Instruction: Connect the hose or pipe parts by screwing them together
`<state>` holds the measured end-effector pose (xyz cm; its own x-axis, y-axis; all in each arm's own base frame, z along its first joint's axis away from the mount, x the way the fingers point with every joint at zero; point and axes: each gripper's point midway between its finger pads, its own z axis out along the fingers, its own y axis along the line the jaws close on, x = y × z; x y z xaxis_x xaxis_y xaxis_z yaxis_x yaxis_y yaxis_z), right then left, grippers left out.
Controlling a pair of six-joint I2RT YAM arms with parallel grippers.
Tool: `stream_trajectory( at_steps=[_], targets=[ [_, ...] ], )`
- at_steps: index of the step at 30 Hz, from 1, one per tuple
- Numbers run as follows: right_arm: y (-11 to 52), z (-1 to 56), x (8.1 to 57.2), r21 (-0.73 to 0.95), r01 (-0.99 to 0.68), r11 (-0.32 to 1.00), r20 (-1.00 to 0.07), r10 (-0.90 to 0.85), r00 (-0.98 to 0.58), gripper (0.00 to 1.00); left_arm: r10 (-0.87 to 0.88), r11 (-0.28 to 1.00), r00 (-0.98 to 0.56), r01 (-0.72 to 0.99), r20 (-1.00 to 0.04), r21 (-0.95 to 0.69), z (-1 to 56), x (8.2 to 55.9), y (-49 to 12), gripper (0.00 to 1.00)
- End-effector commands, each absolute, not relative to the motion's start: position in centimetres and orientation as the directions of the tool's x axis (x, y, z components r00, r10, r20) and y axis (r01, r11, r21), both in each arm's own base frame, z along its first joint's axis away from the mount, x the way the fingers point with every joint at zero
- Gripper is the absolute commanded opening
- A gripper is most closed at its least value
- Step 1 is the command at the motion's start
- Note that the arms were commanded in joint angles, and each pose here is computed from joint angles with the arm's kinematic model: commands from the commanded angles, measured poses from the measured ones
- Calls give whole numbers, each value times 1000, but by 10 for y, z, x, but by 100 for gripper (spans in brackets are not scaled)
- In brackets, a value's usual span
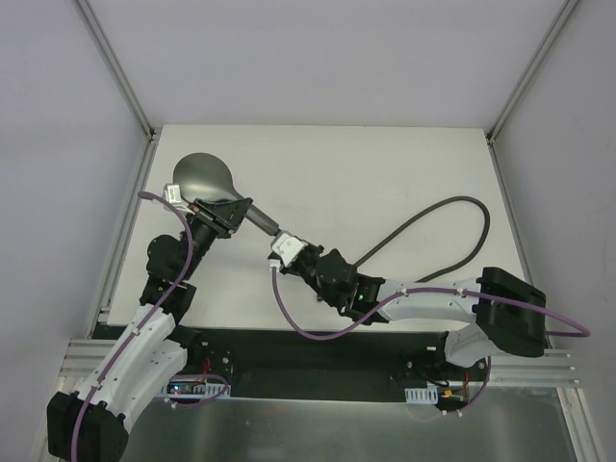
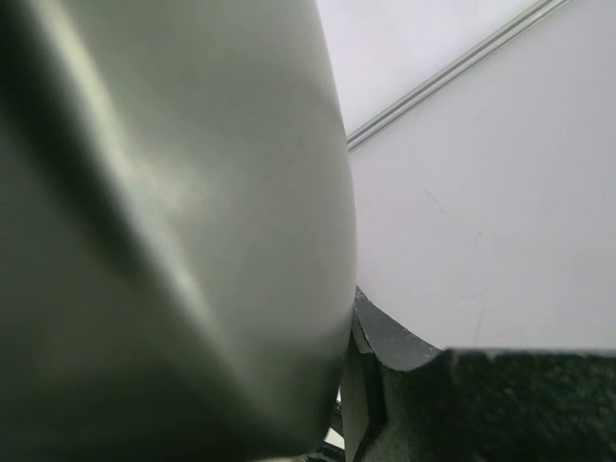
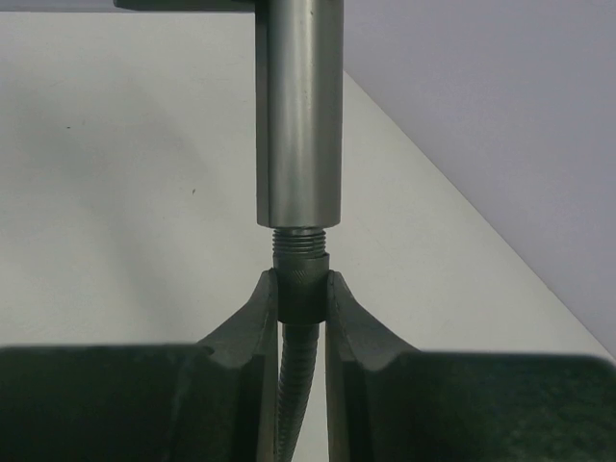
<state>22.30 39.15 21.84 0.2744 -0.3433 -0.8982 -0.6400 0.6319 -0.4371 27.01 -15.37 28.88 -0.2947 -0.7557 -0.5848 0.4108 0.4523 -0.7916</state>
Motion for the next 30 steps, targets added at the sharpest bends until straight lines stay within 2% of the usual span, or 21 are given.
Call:
stream_trajectory(
  at_steps=[1, 21, 30],
  targets=[
    [405, 281, 215, -324, -667, 671, -938, -135, 319, 1, -730, 405, -316, 514, -606, -756, 303, 255, -169, 0],
    [395, 288, 224, -343, -659, 670, -931, -149, 333, 1, -640, 355, -422, 580, -643, -733, 287, 232, -189, 0],
    [395, 296, 219, -306, -688, 658, -940, -96, 327, 1, -660, 304, -451, 572, -601, -762, 281, 229, -190, 0]
  ],
)
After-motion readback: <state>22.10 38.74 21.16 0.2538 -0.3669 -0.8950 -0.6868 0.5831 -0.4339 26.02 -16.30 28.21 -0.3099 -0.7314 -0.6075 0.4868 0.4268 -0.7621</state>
